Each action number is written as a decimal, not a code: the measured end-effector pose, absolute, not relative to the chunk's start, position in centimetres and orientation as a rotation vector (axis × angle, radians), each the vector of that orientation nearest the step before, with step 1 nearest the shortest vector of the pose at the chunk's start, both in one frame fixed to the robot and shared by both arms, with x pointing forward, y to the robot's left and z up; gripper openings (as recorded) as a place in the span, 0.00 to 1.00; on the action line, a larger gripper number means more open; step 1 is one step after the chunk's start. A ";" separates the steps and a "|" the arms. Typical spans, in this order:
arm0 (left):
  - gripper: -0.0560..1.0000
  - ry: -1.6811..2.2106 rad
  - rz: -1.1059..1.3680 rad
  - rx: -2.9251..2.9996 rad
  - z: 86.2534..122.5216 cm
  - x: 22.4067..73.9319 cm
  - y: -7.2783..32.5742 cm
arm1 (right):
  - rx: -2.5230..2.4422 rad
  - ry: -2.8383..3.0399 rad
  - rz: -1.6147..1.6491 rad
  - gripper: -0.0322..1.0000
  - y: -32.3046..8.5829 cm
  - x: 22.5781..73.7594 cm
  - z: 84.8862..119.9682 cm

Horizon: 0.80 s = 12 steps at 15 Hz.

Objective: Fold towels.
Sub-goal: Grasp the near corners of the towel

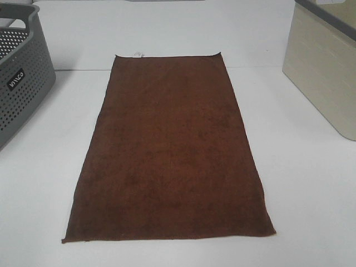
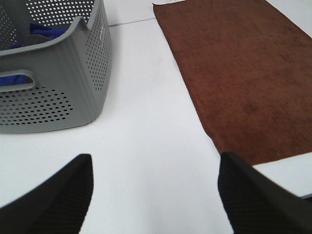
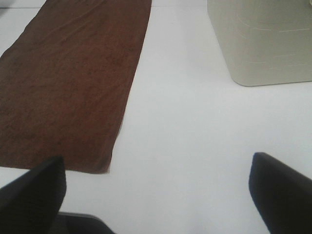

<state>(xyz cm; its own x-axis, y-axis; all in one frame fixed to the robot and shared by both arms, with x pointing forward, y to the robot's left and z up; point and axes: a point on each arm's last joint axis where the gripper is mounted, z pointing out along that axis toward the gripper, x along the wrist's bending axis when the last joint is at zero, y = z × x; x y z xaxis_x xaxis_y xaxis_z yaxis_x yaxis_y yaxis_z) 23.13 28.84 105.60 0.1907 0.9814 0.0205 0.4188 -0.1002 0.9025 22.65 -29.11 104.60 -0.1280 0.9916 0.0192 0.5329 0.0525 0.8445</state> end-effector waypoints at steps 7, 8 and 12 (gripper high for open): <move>0.70 1.346 0.873 1.655 105.6 23.1 28.8 | 1.536 1.728 0.970 0.96 -29.1 22.6 104.6; 0.70 1.346 0.873 1.655 105.6 23.1 28.8 | 1.536 1.728 0.970 0.96 -29.1 22.6 104.6; 0.70 1.305 0.923 1.593 106.4 23.3 28.9 | 1.560 1.747 0.946 0.95 -29.1 23.3 104.7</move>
